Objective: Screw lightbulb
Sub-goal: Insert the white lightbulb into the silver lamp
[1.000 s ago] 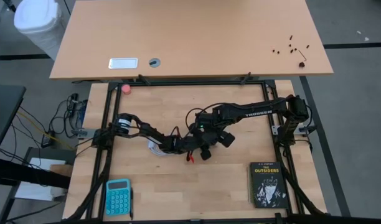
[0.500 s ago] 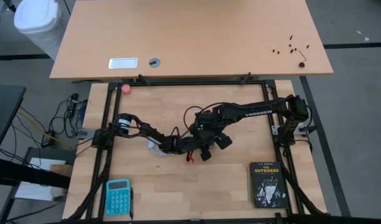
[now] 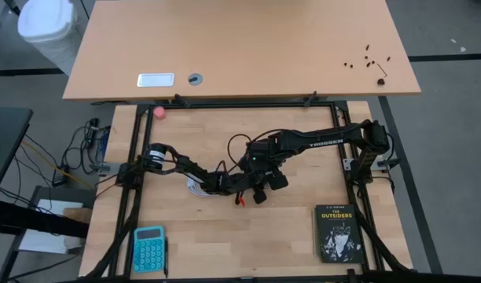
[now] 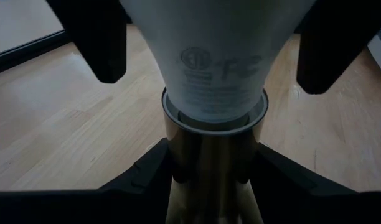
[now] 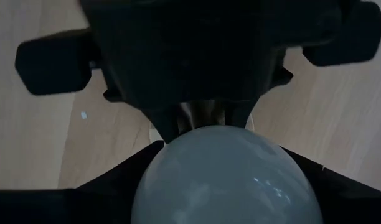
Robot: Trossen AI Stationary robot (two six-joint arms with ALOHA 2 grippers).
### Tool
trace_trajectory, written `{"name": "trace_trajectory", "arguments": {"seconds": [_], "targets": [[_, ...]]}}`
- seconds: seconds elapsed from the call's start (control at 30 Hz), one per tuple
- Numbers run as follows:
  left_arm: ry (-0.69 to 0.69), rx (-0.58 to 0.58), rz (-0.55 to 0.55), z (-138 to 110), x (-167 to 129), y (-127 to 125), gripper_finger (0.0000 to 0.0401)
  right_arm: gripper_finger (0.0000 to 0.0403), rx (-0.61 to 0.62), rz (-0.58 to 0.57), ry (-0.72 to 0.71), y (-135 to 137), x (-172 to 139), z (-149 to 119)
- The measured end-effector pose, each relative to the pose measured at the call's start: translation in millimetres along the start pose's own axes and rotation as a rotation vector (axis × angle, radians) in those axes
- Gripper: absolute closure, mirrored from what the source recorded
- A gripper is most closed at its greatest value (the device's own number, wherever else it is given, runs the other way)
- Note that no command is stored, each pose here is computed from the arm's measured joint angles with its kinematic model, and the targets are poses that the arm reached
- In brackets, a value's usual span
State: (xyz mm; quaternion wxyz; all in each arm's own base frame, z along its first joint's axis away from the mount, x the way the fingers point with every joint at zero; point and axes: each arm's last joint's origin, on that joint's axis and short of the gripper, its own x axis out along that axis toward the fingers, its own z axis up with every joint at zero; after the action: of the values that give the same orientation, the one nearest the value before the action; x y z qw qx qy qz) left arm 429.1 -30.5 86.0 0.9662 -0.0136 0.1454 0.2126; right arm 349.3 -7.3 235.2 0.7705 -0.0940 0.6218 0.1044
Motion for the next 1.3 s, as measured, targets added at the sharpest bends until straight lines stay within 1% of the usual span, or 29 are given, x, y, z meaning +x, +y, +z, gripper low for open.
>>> {"name": "trace_trajectory", "arguments": {"seconds": [0.3, 0.5, 0.7, 0.97, 1.17, 1.3], "targets": [[0.002, 0.000, 0.005, 0, 0, 0, 0.0217, 0.0132, 0.173, 0.010, -0.009, 1, 8, -3], [0.002, 0.000, 0.002, 0, 0, 0, 0.0217, 0.0141, 0.225, 0.009, -0.012, 1, 10, -3], [0.002, 0.000, 0.002, 0, 0, 0, 0.0217, 0.0134, 0.238, 0.003, -0.016, 1, 10, -3], [0.003, -0.001, -0.001, 0, 0, 0, 0.0217, 0.0142, 0.330, -0.004, -0.022, 1, 10, -2], [0.003, -0.001, -0.001, 0, 0, 0, 0.0217, 0.0132, 0.389, -0.006, -0.025, 0, 10, -2], [0.003, -0.006, -0.001, 0, 0, 0, 0.0217, 0.0136, 0.433, -0.007, -0.027, 0, 11, -2]]}}
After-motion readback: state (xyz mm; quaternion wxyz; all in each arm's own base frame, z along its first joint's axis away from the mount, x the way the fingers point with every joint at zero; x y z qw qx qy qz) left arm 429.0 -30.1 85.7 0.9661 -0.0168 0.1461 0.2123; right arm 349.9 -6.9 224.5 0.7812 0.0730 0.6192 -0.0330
